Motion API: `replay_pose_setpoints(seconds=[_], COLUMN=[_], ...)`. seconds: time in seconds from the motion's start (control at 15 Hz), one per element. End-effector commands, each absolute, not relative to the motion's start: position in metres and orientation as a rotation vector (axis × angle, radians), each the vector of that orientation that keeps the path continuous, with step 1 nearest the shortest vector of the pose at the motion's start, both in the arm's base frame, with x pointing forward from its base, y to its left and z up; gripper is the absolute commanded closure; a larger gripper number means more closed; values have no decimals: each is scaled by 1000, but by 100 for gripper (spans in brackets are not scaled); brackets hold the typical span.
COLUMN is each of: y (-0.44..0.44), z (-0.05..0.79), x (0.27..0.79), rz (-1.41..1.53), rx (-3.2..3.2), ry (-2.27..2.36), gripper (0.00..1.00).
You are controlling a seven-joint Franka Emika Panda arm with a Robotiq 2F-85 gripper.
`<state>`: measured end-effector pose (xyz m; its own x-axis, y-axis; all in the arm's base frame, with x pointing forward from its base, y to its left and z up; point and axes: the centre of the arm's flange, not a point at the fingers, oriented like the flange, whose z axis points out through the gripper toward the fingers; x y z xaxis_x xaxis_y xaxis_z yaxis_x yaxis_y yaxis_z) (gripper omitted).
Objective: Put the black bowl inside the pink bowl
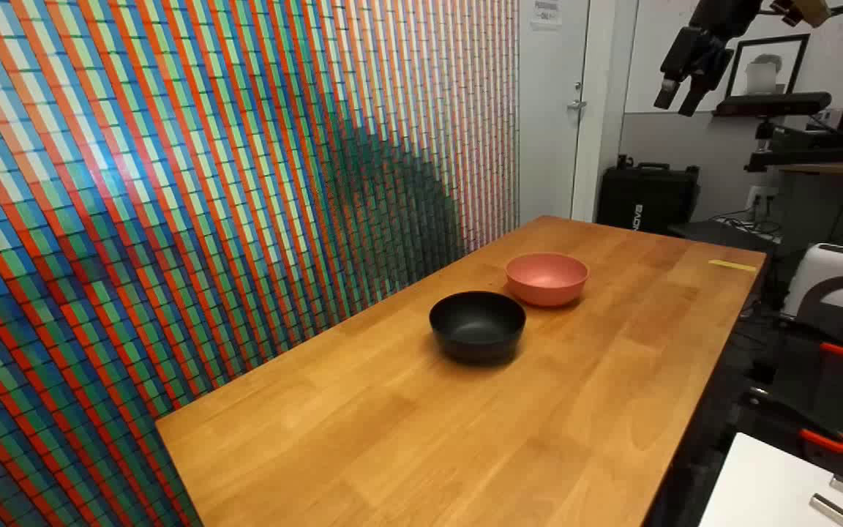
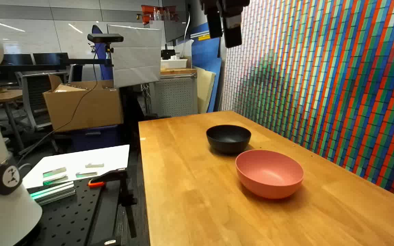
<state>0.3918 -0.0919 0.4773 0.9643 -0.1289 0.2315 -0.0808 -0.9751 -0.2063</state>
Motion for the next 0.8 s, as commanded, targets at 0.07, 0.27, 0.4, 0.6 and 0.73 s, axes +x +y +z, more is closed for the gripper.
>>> replay_pose_setpoints(seconds=[0.07, 0.27, 0.4, 0.6, 0.73], y=[-93, -78, -43, 31, 81], z=[481, 483, 480, 469, 455], x=[393, 403, 425, 460, 480], rz=[-375, -379, -360, -333, -325], rx=[-2918, -2944, -2987, -3038, -3075], ry=[157, 172, 162, 113, 89], gripper=[0, 0, 0, 0, 0])
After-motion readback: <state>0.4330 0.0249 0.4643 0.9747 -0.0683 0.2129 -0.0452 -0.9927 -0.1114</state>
